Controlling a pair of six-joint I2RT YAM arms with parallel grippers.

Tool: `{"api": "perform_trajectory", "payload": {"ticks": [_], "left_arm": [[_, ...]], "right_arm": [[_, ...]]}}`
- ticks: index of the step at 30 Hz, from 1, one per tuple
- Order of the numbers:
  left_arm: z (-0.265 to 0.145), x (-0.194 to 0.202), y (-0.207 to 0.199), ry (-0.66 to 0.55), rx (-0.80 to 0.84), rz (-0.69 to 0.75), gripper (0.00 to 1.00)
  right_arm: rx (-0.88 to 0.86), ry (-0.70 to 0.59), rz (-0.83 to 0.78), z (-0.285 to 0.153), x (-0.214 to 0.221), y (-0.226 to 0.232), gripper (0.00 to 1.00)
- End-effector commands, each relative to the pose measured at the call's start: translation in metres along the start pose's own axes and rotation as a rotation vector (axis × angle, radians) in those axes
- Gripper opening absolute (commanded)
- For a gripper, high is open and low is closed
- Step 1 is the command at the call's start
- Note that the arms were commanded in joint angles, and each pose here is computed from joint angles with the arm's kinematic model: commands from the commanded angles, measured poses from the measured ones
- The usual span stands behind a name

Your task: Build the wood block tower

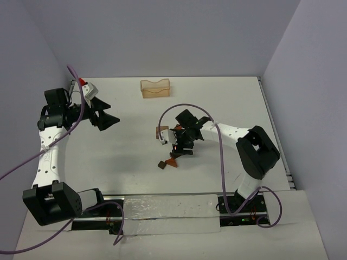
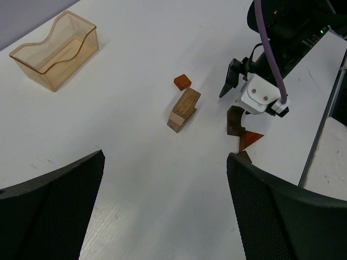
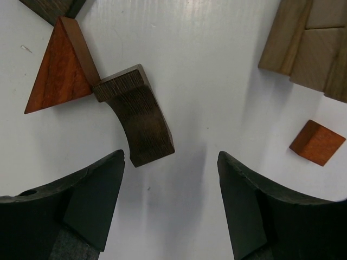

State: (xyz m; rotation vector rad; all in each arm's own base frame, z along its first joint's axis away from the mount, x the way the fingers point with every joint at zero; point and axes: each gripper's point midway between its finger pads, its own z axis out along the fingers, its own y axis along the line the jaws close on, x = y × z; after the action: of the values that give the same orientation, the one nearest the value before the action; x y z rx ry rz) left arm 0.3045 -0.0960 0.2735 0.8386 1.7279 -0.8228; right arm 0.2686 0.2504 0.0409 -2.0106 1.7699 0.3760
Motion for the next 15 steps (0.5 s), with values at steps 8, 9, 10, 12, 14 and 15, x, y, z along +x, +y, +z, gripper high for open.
{"api": "perform_trajectory", "payload": {"ticks": [8,9,10,12,14,15], "left_arm": [[0.005,-0.003,0.009,0.001,-0.014,0.068,0.99],[0.005,-0.002,0.009,0.001,-0.017,0.071,0.99],[0.005,-0.002,0.01,0.001,-0.02,0.073,0.99],[0.006,-0.002,0.01,0.002,-0.02,0.076,0.99],[0.006,-0.002,0.01,0.004,-0.023,0.079,0.99],[0.006,-0.001,0.01,0.008,-0.024,0.082,0.99]], "right_arm": [[0.014,0.023,-0.13,0.016,-0.011,-0.017,0.69],[0.012,0.025,-0.135,0.017,-0.011,-0.016,0.66],[0.008,0.032,-0.139,0.019,-0.01,-0.015,0.61],[-0.002,0.046,-0.147,0.022,-0.007,-0.013,0.54],[-0.01,0.057,-0.151,0.024,-0.005,-0.011,0.5],[-0.015,0.063,-0.154,0.025,-0.004,-0.01,0.48]]}}
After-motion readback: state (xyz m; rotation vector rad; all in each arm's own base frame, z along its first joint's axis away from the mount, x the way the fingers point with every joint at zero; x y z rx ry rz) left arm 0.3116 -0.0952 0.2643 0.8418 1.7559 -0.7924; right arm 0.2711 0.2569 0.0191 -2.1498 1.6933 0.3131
